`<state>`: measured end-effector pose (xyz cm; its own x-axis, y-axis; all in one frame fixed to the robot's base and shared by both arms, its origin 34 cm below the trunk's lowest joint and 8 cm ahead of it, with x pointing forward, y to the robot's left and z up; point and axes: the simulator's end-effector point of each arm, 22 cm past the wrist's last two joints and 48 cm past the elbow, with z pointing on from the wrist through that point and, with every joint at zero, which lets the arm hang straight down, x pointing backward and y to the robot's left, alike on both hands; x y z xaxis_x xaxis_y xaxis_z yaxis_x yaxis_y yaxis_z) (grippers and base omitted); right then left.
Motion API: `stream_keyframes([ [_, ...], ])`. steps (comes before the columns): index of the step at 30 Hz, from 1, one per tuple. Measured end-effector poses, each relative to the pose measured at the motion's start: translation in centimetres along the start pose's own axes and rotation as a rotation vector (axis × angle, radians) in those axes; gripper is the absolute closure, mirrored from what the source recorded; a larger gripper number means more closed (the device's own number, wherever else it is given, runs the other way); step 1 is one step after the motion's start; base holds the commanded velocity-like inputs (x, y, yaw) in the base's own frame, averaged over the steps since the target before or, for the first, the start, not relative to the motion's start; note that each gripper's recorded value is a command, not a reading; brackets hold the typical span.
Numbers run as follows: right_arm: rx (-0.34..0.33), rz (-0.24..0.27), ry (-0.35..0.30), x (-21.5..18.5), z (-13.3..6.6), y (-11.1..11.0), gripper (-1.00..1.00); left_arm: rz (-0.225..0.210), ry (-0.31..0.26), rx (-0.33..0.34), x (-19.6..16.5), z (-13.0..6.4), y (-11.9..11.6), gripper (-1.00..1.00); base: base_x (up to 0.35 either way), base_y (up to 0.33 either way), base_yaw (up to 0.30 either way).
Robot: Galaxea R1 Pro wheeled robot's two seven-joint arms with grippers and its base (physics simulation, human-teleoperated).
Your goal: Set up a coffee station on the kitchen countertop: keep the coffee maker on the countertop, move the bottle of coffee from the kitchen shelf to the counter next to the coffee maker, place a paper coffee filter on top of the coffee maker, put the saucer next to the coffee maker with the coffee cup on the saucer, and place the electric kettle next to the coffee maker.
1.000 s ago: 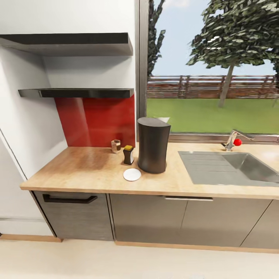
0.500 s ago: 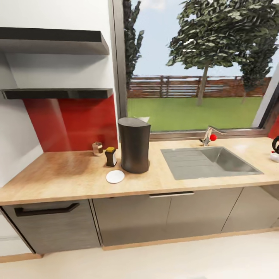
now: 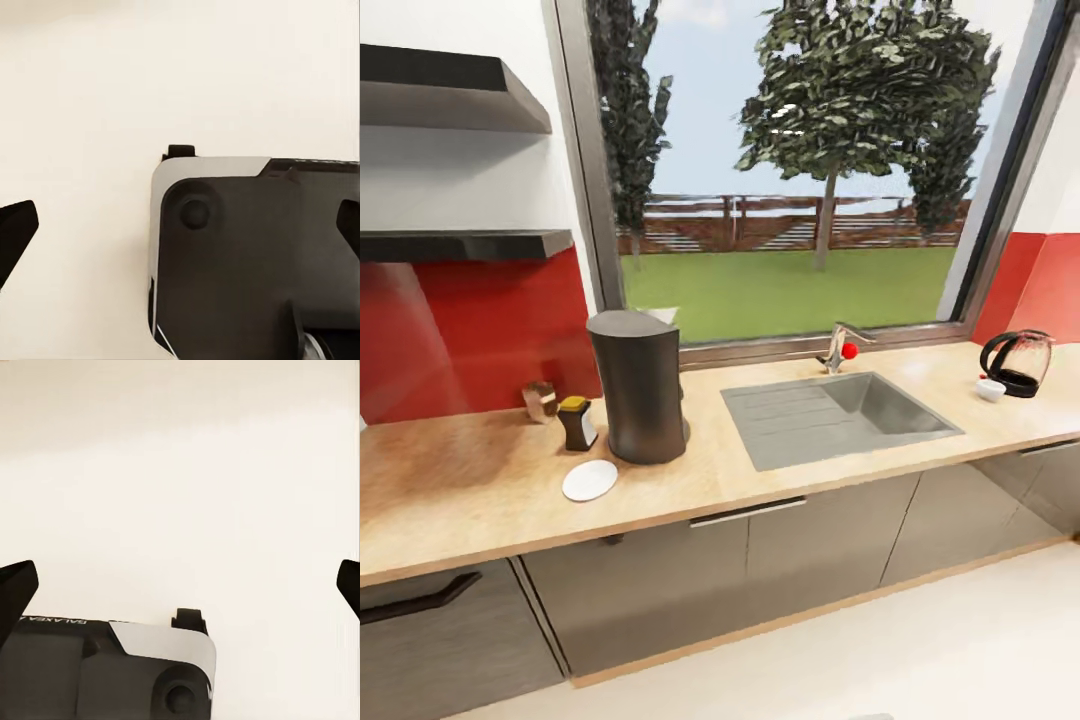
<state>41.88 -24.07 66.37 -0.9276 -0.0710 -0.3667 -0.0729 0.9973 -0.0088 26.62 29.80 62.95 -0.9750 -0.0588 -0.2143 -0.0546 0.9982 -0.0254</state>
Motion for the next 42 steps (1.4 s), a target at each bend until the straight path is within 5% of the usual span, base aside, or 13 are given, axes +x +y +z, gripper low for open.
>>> stream_keyframes([
  [18, 0.001, 0.000, 0.001, -0.01, 0.03, -0.03, -1.00, -0.004, 0.006, -0.003, 0.19, 0.02, 0.01, -1.00, 0.145, -0.249, -0.274],
  [42, 0.005, -0.008, -0.002, -0.02, 0.00, -0.53, -1.00, -0.006, 0.009, -0.001, 0.31, 0.02, -0.17, -1.00, 0.115, -0.299, -0.011],
])
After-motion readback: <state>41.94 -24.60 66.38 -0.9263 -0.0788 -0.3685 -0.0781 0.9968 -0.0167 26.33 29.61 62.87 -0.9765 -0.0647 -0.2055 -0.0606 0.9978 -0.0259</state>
